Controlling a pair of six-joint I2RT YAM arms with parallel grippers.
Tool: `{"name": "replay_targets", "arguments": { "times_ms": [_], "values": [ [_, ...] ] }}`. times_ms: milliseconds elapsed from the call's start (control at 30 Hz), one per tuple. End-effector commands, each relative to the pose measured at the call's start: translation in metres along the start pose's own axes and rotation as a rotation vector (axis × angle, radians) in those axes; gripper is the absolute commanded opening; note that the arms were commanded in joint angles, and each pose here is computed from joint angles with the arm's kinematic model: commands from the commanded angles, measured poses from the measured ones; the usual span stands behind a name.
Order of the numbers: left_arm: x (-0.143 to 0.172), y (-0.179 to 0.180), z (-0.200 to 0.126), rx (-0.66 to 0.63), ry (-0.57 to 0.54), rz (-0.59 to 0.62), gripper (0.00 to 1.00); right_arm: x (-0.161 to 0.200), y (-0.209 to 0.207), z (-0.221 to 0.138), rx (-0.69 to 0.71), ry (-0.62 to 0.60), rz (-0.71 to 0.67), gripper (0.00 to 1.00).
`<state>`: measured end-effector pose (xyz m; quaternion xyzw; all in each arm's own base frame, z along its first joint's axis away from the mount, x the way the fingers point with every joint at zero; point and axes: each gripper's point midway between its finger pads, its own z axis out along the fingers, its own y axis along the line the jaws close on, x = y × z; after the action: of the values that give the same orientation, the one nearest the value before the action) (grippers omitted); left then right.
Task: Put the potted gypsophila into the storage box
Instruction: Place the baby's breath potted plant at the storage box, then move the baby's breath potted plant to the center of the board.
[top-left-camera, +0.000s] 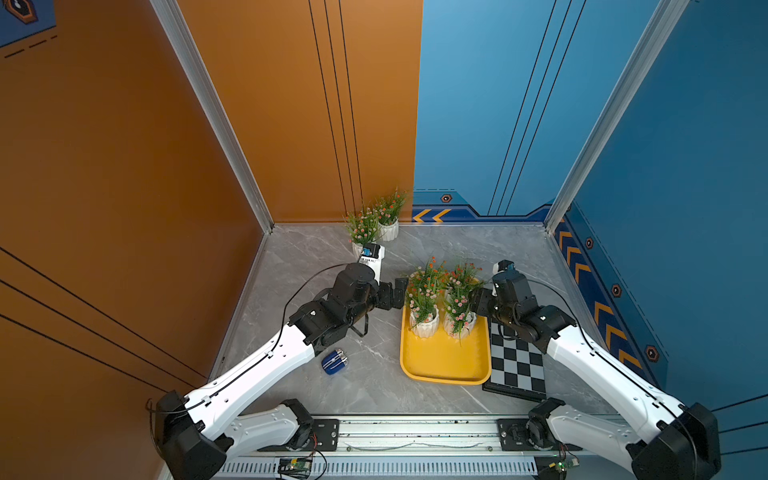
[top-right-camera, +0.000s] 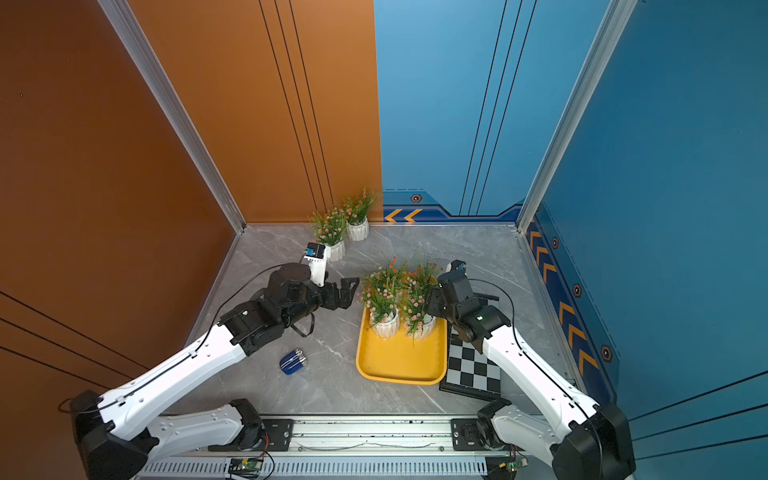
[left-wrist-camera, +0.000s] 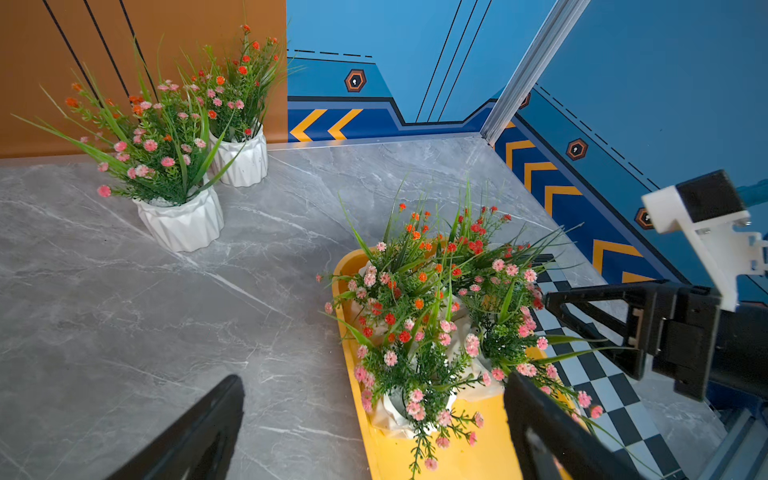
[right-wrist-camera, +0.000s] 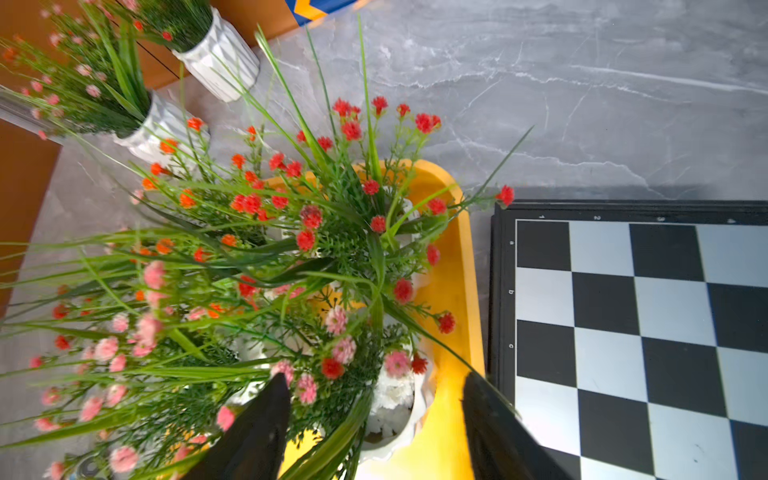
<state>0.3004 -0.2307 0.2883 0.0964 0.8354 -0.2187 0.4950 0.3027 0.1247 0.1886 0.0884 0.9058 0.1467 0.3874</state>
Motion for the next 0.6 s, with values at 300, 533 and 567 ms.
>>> {"name": "replay_targets", "arguments": {
  "times_ms": [300,533,567],
  "values": [
    [0.002,-0.029,-0.009,0.054,0.019,-0.048,0.98,-0.014,0.001,-0.047,-0.091,-0.145,0.003,0.83],
    [0.007,-0.039,-0.012,0.04,0.015,-0.059,0.98,-0.01,-0.005,-0.066,-0.123,-0.196,0.01,0.87],
    [0.007,-0.039,-0.013,0.035,0.011,-0.063,0.98,-0.01,-0.006,-0.066,-0.123,-0.198,0.007,0.87]
  ]
}}
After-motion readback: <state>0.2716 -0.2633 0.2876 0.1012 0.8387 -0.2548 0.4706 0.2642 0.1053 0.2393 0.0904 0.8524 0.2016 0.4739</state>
